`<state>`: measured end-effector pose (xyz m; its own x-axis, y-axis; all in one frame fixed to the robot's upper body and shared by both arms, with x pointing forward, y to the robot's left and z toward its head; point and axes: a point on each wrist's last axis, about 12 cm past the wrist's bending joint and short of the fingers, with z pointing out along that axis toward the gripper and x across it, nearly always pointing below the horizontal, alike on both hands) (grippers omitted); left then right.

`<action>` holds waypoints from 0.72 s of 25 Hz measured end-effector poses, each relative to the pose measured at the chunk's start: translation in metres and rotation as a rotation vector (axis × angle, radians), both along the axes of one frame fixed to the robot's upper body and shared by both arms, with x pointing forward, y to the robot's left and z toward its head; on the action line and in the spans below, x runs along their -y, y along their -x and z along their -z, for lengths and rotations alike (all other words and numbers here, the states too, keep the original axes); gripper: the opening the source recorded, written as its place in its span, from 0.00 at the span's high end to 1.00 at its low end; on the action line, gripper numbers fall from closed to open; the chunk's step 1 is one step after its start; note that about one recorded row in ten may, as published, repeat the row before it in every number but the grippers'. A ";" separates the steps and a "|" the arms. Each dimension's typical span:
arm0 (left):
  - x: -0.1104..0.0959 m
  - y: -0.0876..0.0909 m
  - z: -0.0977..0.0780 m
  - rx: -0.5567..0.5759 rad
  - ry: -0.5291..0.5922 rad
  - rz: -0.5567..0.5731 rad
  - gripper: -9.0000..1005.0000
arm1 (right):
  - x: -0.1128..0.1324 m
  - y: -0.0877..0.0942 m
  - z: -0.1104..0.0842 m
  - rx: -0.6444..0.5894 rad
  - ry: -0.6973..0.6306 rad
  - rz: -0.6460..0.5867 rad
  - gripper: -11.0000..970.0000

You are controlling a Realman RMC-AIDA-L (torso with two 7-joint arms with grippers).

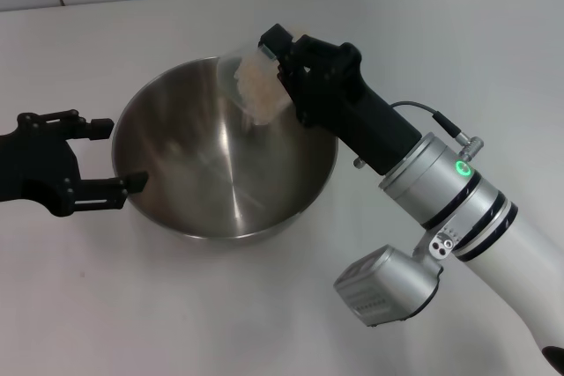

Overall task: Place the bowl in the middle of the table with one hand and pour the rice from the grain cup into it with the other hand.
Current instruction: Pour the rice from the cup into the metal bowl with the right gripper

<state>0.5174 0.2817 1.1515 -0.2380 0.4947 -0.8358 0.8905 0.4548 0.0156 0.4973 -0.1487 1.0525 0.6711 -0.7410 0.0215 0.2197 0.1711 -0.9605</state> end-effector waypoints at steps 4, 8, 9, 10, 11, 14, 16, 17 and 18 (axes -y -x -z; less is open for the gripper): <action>0.002 0.000 0.001 -0.007 0.001 0.003 0.19 | -0.003 -0.001 0.000 0.074 0.098 0.021 0.93; 0.003 -0.001 0.000 -0.007 -0.005 0.007 0.19 | -0.011 0.000 0.003 0.204 0.293 0.070 0.92; 0.003 -0.001 0.000 -0.007 -0.005 0.007 0.19 | -0.011 0.000 0.003 0.204 0.293 0.070 0.92; 0.003 -0.001 0.000 -0.007 -0.006 0.008 0.19 | -0.012 0.000 0.004 0.229 0.324 0.078 0.92; 0.004 -0.002 0.000 -0.007 -0.007 0.011 0.19 | -0.016 0.002 0.004 0.282 0.390 0.096 0.92; 0.004 -0.002 0.000 -0.010 -0.007 0.015 0.19 | -0.018 0.003 0.005 0.336 0.458 0.115 0.91; 0.005 -0.002 0.000 -0.011 -0.007 0.018 0.19 | -0.020 0.003 0.006 0.386 0.531 0.133 0.91; 0.006 -0.002 0.000 -0.011 -0.007 0.021 0.19 | -0.021 0.002 0.007 0.418 0.576 0.142 0.91; 0.007 -0.002 0.000 -0.012 -0.009 0.025 0.19 | -0.022 0.001 0.008 0.476 0.654 0.157 0.91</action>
<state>0.5198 0.2746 1.1513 -0.2350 0.5081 -0.8286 0.9018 0.4321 0.0092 0.4963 -0.1270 1.0449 0.3705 -0.5647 0.7374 0.6037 -0.4570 -0.6533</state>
